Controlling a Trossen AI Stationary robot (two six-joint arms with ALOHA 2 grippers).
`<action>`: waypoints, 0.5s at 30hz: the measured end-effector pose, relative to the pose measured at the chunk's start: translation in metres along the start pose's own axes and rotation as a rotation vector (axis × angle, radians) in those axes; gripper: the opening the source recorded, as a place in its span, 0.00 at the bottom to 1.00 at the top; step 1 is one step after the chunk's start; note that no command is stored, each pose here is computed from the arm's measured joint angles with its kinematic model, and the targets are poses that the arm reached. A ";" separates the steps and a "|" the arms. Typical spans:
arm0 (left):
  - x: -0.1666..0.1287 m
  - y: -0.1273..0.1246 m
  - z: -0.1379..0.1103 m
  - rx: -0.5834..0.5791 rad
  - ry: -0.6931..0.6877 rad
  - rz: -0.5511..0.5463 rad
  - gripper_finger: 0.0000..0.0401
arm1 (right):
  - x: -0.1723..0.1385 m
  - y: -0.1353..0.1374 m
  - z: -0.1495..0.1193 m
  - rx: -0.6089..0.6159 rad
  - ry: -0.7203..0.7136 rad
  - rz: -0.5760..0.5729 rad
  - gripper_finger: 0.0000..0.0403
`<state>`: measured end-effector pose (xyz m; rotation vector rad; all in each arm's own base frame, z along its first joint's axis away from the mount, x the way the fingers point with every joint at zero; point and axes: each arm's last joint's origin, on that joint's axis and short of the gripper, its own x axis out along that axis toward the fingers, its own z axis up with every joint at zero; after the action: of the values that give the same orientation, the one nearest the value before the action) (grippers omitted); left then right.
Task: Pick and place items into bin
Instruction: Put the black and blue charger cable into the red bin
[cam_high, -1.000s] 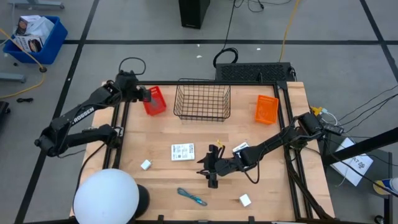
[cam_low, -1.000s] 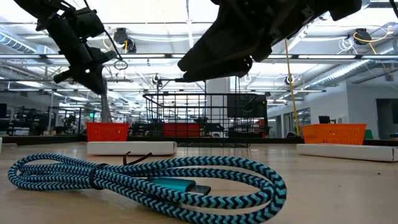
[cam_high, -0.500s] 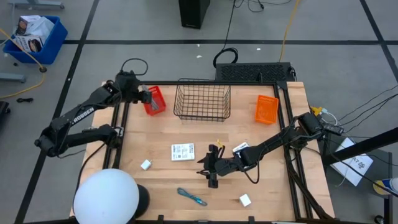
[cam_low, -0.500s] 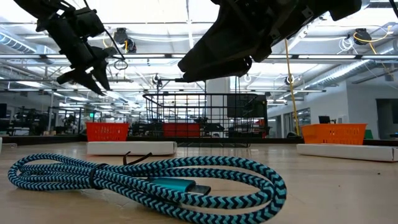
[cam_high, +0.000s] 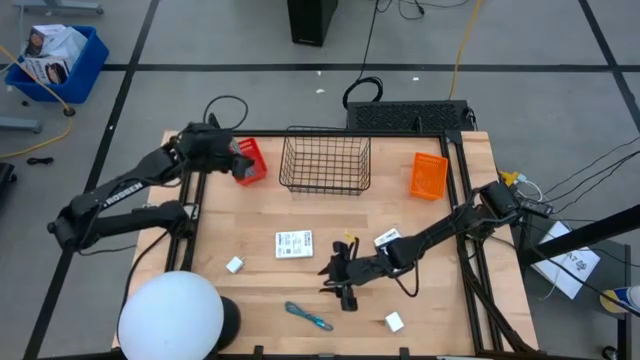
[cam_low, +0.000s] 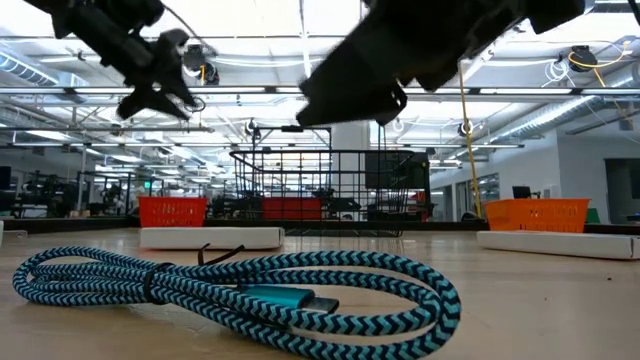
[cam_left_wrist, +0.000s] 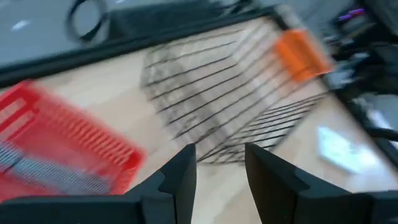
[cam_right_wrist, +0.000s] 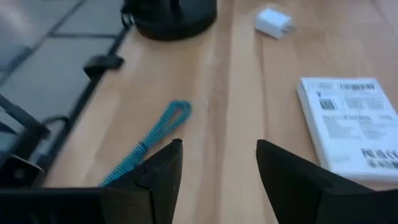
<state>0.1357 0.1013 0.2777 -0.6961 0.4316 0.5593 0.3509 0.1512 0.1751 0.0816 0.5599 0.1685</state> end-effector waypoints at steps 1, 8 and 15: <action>0.000 -0.005 0.000 0.020 -0.005 -0.038 0.35 | 0.000 0.002 0.001 0.016 -0.009 0.007 0.49; 0.005 -0.040 -0.010 0.147 0.019 -0.241 0.35 | -0.001 0.008 0.000 0.042 -0.019 0.023 0.49; 0.004 -0.074 -0.021 0.274 -0.007 -0.425 0.35 | -0.001 0.008 0.000 0.081 -0.018 0.022 0.49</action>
<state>0.1803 0.0415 0.2965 -0.5017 0.3322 0.0971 0.3488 0.1587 0.1769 0.1675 0.5479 0.1662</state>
